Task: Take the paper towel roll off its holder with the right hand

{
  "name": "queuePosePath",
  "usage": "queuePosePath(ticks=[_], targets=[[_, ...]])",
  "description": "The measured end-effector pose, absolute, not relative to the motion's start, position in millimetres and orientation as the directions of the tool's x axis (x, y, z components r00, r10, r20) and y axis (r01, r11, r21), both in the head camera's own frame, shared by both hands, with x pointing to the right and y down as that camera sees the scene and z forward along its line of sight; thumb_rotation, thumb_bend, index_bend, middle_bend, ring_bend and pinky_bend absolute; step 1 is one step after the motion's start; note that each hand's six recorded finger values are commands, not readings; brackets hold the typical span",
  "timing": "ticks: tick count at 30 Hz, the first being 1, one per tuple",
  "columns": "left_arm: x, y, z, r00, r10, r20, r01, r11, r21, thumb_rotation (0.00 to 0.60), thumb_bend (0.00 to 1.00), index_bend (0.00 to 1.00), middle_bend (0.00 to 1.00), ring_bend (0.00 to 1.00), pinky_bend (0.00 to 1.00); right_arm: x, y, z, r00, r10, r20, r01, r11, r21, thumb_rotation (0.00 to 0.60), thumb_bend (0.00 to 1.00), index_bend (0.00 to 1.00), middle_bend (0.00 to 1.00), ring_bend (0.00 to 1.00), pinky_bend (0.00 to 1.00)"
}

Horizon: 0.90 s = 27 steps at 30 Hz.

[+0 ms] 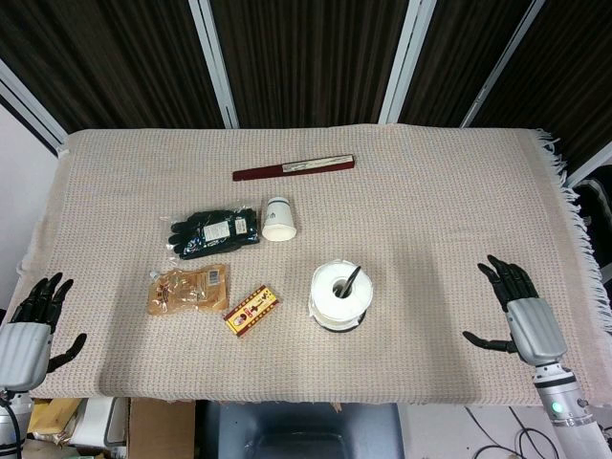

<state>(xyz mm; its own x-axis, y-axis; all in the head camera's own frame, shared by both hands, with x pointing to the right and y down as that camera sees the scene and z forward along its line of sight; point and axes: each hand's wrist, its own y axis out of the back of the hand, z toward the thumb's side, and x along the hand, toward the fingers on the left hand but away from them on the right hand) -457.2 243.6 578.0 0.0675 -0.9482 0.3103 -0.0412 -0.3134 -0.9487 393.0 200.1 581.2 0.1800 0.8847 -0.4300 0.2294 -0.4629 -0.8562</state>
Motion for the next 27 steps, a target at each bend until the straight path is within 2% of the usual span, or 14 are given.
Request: queuePosePath(ticks=[7,14,27], targets=[[-458,244,574,0.078,-0.950,0.301,-0.050,-0.306,-0.951,0.600,0.27,0.00,0.00,0.00,0.23,391,200,582,0.187,0.885,-0.426,0.245,-0.462,-0.852,0.600,0.00,0.00,0.00,0.00,0.07],[-464,246,576,0.077,-0.946,0.315,-0.034,-0.318,-0.947,0.600,0.27,0.01,0.00,0.00,0.23,380,196,592,0.221,0.862,-0.456,0.311,-0.506,-0.805,0.600,0.00,0.00,0.00,0.00,0.07],[-474,250,578,0.055,-0.945,0.322,-0.052,-0.325,-0.944,0.600,0.27,0.06,0.01,0.00,0.23,307,171,645,0.371,0.744,-0.555,0.507,-0.663,-0.550,0.600,0.00,0.00,0.00,0.00,0.04]])
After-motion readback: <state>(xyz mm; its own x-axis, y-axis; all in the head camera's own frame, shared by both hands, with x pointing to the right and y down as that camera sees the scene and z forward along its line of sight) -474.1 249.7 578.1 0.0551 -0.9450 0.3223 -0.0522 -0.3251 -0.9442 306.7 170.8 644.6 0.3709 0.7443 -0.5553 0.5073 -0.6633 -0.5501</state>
